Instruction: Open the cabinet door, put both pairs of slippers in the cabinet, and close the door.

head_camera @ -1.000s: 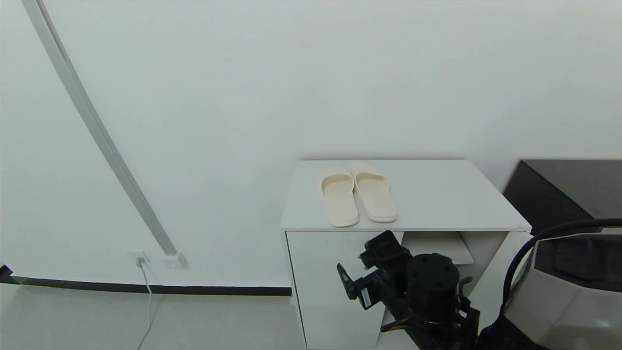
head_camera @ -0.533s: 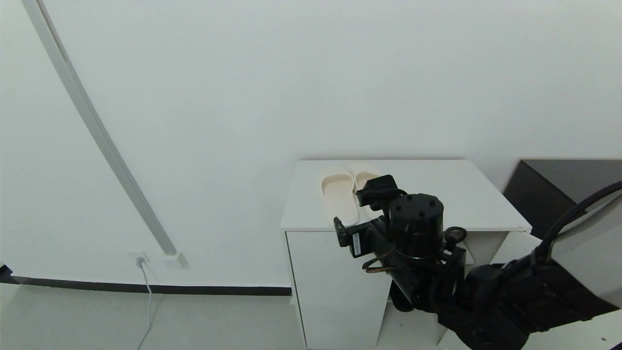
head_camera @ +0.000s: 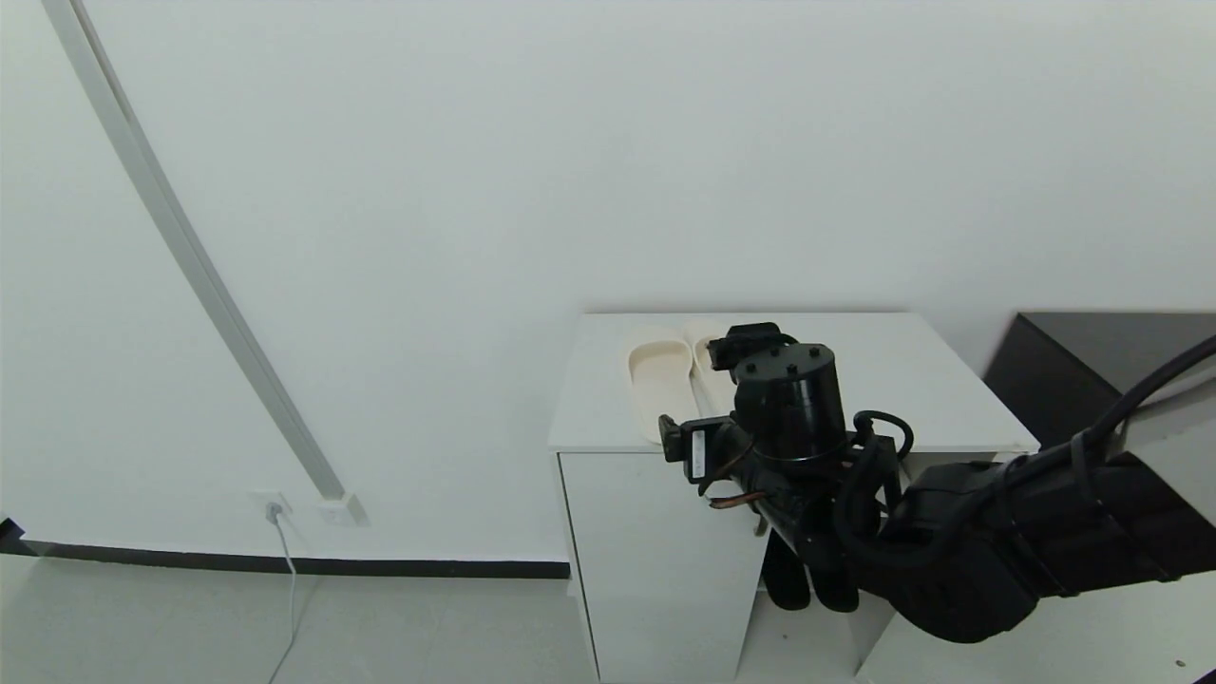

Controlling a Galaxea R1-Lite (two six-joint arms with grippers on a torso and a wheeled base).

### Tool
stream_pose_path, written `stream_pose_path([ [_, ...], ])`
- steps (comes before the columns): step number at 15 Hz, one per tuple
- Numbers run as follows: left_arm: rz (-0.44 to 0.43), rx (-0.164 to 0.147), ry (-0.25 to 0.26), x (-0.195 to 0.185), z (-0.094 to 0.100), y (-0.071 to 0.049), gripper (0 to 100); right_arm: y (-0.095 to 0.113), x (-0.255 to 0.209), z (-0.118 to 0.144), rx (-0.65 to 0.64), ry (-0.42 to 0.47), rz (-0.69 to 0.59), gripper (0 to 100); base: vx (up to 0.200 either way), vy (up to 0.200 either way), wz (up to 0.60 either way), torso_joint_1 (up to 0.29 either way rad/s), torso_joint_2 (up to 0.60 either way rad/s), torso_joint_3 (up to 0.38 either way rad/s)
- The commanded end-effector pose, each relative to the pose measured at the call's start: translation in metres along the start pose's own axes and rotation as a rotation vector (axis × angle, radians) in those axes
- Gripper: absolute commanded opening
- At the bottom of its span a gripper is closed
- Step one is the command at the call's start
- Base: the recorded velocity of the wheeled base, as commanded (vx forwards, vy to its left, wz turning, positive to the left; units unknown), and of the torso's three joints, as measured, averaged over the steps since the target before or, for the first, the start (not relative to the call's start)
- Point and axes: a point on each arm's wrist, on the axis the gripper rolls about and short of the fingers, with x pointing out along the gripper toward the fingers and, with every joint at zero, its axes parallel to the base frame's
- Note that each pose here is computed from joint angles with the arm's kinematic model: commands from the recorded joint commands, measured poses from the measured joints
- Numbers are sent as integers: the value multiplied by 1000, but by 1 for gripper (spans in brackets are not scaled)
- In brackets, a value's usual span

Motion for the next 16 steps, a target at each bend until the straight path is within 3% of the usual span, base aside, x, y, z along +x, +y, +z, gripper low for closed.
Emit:
stream_pose_path([
  [1,-12,1,1,0,0,0,0,-1,0,-2,3,2,-7,100,200,0,0,-12,-2,2],
  [6,-15,1,1,0,0,0,0,-6,17,-21,4,1,-34,100,200,0,0,2,-2,1],
  [11,-12,1,1,0,0,0,0,-8,49,-47,-29,-58,-41,100,0,0,0,0,0,0],
  [16,-10,-3,1,0,0,0,0,-14,81,-48,-28,-73,-5,100,0,0,0,0,0,0],
])
